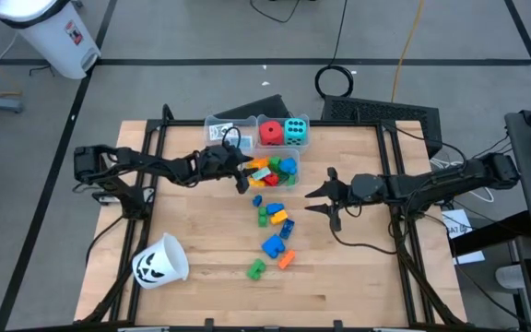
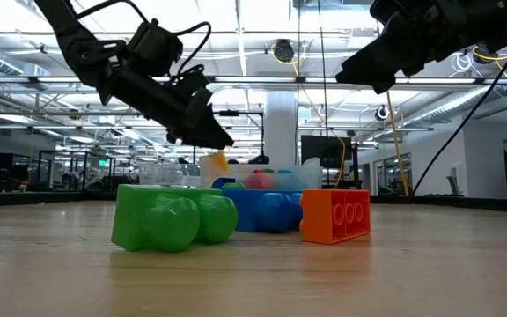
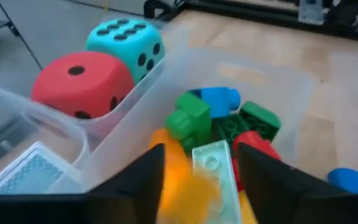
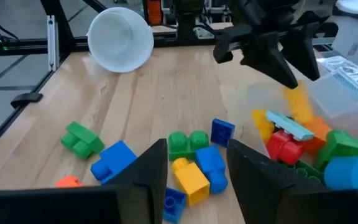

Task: Pick & Place Toys
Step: Put the right yellow game piece into the bottom transparent bin, then put the blue game piece into the bottom transparent bin

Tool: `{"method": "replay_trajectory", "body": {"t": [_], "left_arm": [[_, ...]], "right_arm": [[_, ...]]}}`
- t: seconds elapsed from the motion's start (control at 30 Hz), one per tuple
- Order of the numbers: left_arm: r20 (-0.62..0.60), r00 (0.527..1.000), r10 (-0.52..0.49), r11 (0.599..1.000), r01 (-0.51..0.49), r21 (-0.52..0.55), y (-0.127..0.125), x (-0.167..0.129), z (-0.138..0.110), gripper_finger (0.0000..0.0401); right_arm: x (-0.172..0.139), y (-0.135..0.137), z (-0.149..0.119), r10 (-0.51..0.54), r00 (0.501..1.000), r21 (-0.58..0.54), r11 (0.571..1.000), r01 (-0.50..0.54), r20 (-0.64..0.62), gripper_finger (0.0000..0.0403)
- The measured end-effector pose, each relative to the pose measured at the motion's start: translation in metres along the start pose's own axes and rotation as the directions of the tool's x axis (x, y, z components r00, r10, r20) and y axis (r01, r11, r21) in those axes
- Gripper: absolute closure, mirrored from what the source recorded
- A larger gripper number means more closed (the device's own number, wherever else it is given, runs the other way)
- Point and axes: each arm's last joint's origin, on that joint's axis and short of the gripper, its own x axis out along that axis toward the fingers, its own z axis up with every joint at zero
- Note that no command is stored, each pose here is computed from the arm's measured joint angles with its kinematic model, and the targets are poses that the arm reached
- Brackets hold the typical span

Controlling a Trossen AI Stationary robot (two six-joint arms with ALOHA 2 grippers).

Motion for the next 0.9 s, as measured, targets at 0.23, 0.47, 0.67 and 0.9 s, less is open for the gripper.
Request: {"method": "replay_trajectory", "body": {"t": [0.23,0.47,0.67,0.9], "left_arm": [[0.014,1.0,-0.02,1.0,0.02,0.009,-0.006,0.0,0.001,0.0088],[0.015,1.0,-0.025,1.0,0.025,0.007,-0.008,-0.001,0.001,0.0051],[0.017,1.0,-0.024,0.998,0.025,-0.064,-0.008,-0.001,0.001,0.0051],[0.017,1.0,-0.024,0.995,0.026,-0.091,-0.008,-0.001,0.001,0.0056]], "right_arm": [[0.012,0.007,-0.008,0.112,0.993,-0.011,0.994,-0.113,-0.048,0.0243],[0.054,0.029,-0.039,0.206,0.966,-0.118,0.967,-0.225,-0.153,0.0183],[0.089,0.029,-0.055,0.21,0.929,-0.15,0.952,-0.265,-0.305,0.0167],[0.101,0.021,-0.073,0.167,0.877,-0.124,0.961,-0.247,-0.451,0.0191]]}}
